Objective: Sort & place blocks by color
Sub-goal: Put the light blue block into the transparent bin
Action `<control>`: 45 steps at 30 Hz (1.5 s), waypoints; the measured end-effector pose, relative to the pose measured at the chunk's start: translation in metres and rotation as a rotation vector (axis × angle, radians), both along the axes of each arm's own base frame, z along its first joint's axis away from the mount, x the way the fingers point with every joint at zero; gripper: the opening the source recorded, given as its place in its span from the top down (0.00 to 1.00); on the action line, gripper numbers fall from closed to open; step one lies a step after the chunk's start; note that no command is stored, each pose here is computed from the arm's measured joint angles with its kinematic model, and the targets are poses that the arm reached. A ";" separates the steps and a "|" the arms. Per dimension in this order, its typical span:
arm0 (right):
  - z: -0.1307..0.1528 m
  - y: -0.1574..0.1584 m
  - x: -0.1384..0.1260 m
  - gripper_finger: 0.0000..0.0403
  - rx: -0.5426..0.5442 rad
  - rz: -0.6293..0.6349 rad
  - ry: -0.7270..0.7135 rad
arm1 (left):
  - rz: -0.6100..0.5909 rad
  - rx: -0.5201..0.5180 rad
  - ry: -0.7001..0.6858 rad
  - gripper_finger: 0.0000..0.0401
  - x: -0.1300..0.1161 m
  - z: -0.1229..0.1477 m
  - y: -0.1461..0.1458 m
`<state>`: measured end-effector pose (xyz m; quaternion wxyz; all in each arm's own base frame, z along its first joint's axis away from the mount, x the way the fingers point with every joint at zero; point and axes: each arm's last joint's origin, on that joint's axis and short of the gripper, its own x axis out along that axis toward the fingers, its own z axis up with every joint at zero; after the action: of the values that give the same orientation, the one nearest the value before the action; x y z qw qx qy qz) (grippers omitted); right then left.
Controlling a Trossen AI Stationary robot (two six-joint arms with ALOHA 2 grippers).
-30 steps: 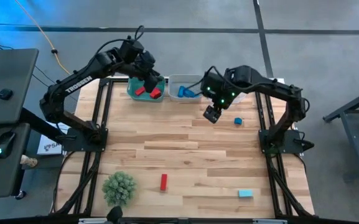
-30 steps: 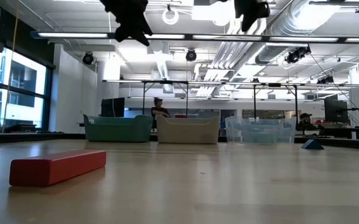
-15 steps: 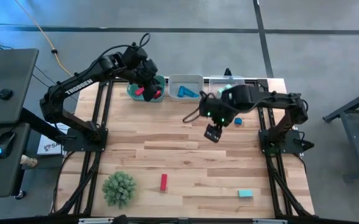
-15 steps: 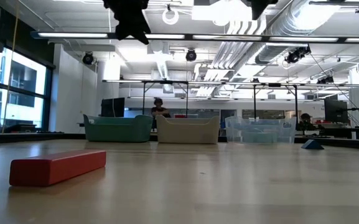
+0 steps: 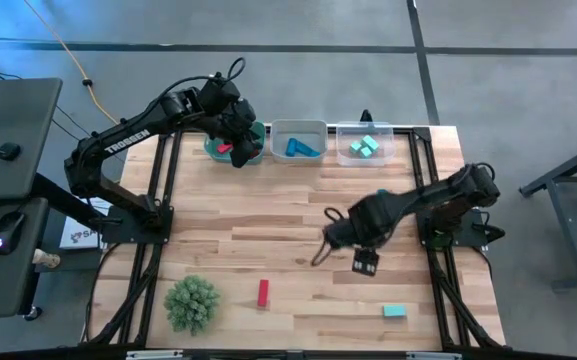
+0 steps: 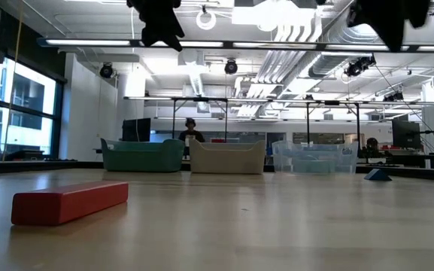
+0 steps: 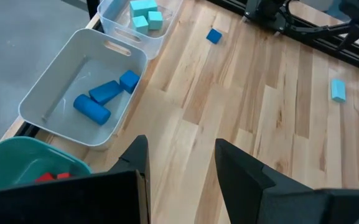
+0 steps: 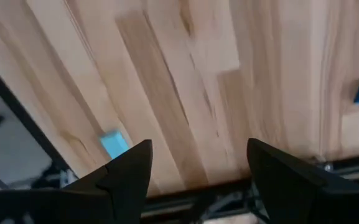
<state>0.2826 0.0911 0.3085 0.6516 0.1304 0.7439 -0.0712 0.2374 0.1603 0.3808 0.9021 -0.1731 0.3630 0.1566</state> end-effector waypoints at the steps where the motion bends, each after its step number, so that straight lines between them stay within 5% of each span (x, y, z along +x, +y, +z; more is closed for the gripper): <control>1: -0.005 0.005 -0.003 0.37 -0.006 0.012 0.020 | -0.002 0.001 0.001 0.75 0.000 0.000 -0.001; 9: -0.036 0.043 -0.022 0.37 0.009 0.103 0.096 | 0.014 -0.031 -0.003 0.75 0.005 0.000 -0.007; 28: -0.080 0.132 -0.079 0.37 -0.016 0.301 -0.042 | -0.006 -0.115 -0.012 0.75 0.022 0.000 -0.037; 45: -0.127 0.159 -0.119 0.37 0.024 0.321 -0.125 | -0.048 -0.080 0.010 0.75 0.032 -0.001 -0.060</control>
<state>0.1638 0.2503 0.1812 0.6978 0.0219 0.7141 0.0507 0.2689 0.1004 0.3800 0.8962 -0.1994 0.3773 0.1212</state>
